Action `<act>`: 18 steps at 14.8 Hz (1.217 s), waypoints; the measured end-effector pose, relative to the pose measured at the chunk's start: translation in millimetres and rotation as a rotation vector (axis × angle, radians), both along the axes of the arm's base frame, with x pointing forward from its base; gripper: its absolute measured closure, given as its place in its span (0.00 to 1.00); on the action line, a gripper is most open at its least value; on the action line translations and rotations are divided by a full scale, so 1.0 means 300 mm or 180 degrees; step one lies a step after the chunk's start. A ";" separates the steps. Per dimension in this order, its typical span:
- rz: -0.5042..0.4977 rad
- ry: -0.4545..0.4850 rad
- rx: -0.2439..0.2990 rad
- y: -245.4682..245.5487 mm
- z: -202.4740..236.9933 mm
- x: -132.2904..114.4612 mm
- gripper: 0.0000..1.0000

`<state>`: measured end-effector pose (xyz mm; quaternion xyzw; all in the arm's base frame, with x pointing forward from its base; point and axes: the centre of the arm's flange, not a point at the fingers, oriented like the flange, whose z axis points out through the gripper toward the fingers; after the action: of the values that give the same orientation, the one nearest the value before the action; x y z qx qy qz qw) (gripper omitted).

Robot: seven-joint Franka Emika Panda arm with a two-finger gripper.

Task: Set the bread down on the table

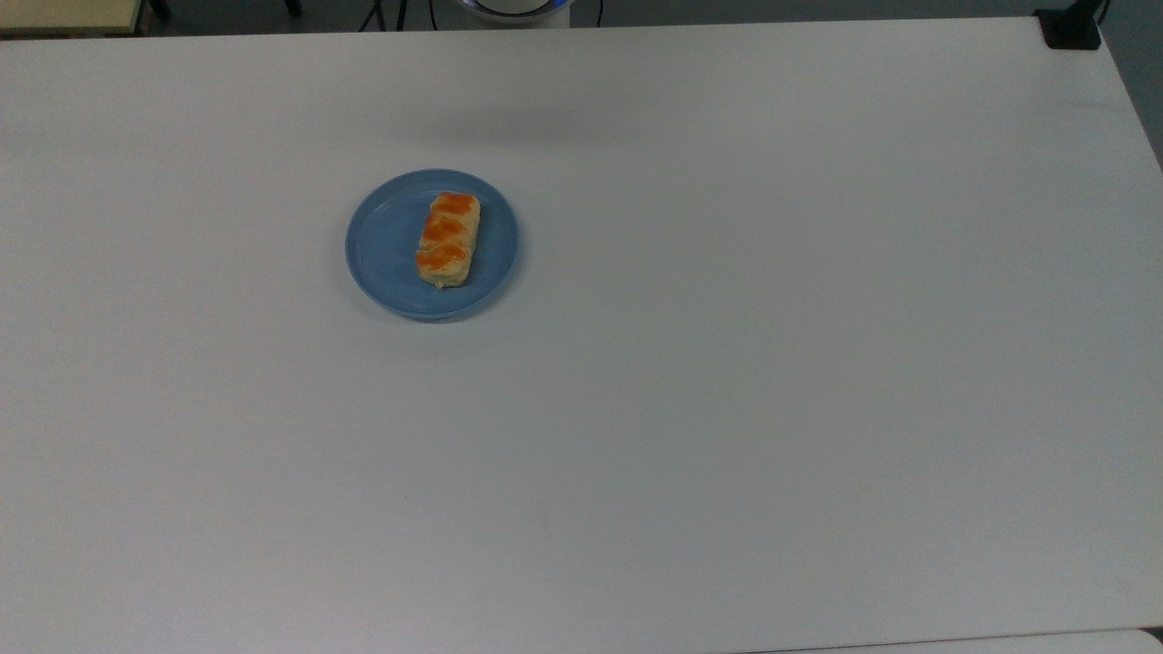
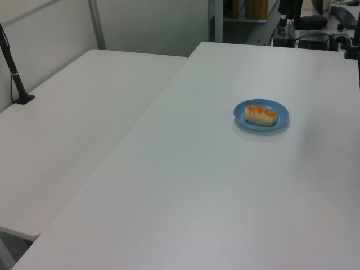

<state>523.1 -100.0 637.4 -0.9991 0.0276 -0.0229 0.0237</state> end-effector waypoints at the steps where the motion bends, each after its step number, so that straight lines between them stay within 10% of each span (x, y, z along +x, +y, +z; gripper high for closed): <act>1: -0.0001 0.0001 0.0000 0.000 -0.001 0.000 0.00; 18: 0.0434 0.0086 -0.0182 -0.014 -0.030 0.009 0.00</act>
<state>525.9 -104.1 628.3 -0.9991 -0.0408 -0.0085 -0.0037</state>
